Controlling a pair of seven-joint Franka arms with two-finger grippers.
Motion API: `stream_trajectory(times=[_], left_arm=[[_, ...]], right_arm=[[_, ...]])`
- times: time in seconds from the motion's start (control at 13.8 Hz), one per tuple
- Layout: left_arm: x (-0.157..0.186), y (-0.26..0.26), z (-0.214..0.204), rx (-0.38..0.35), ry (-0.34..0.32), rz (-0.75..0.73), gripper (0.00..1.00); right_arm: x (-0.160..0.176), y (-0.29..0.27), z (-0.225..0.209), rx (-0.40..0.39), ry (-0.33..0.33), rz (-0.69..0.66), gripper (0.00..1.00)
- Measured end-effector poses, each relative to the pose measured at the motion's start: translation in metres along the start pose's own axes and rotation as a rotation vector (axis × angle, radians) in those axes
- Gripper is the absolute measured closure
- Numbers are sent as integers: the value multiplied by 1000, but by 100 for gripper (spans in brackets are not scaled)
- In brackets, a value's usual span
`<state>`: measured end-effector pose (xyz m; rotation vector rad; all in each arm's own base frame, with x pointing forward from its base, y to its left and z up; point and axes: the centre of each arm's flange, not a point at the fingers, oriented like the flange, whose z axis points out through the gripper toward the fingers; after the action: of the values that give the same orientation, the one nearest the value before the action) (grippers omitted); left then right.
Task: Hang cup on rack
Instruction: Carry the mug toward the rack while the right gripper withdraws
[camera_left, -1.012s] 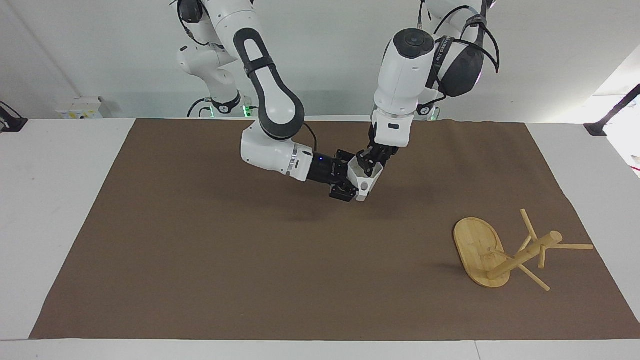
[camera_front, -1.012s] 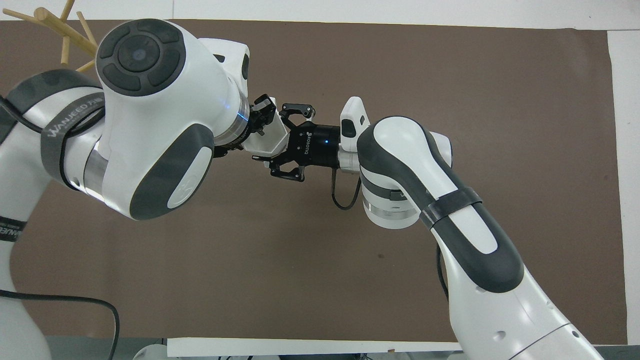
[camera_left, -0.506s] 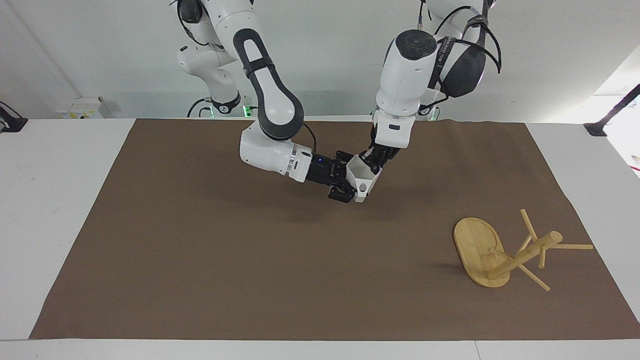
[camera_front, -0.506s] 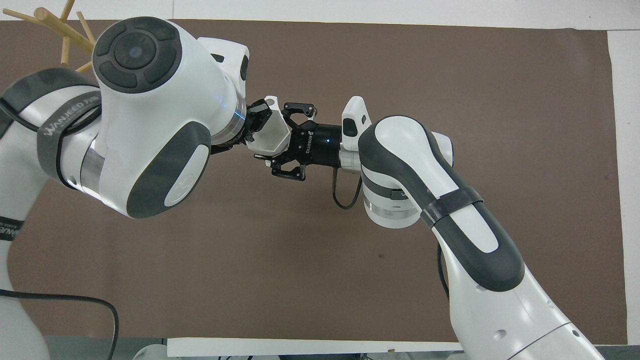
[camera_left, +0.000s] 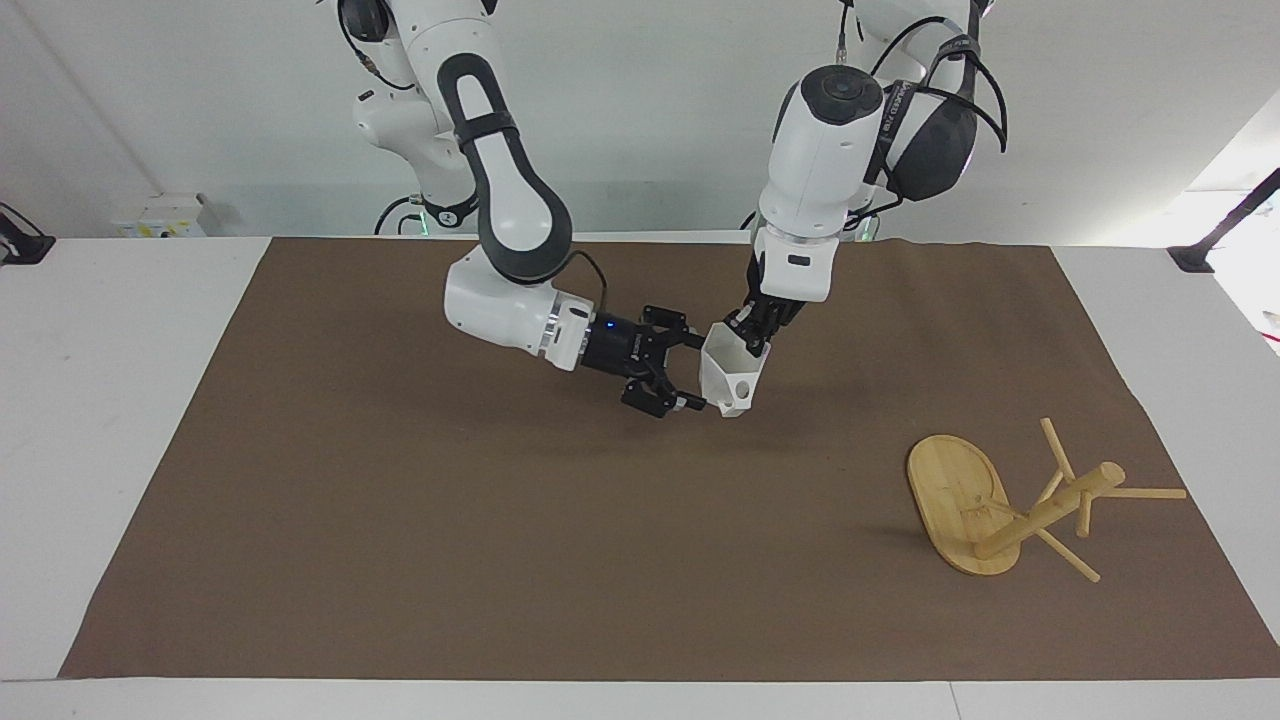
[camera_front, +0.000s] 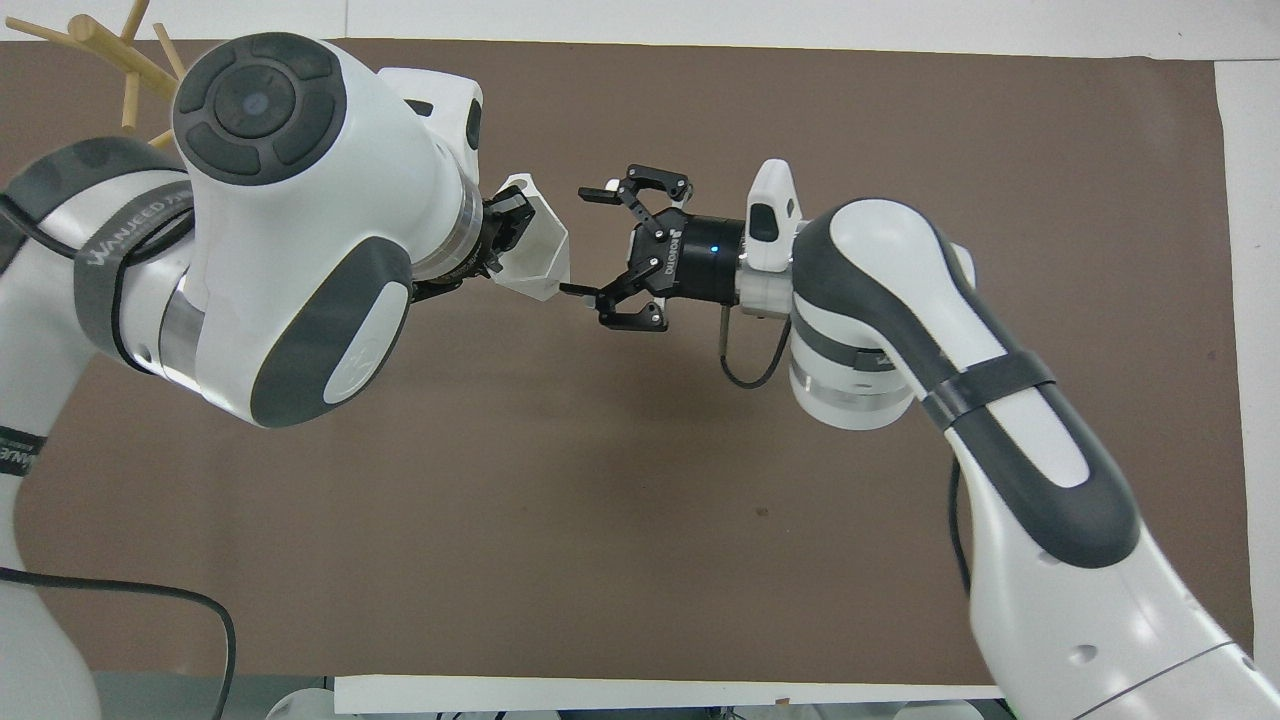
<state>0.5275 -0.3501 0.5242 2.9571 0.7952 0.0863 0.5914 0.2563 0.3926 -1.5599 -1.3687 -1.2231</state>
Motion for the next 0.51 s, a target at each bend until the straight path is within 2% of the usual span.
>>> stream_trajectory(times=[0.14,0.29,0.51], left_arm=[[18,-9,20,-67,52,-29,96],[40,-31,47,-191,128,-72,96],[49,-73,82,-315,209,-116,96]], right_arm=[[-14,32,-69,28,-47,-48,0],[-40,53,-133,29,-121,-53,0],[-61,63,-185,40,-280,18,0]])
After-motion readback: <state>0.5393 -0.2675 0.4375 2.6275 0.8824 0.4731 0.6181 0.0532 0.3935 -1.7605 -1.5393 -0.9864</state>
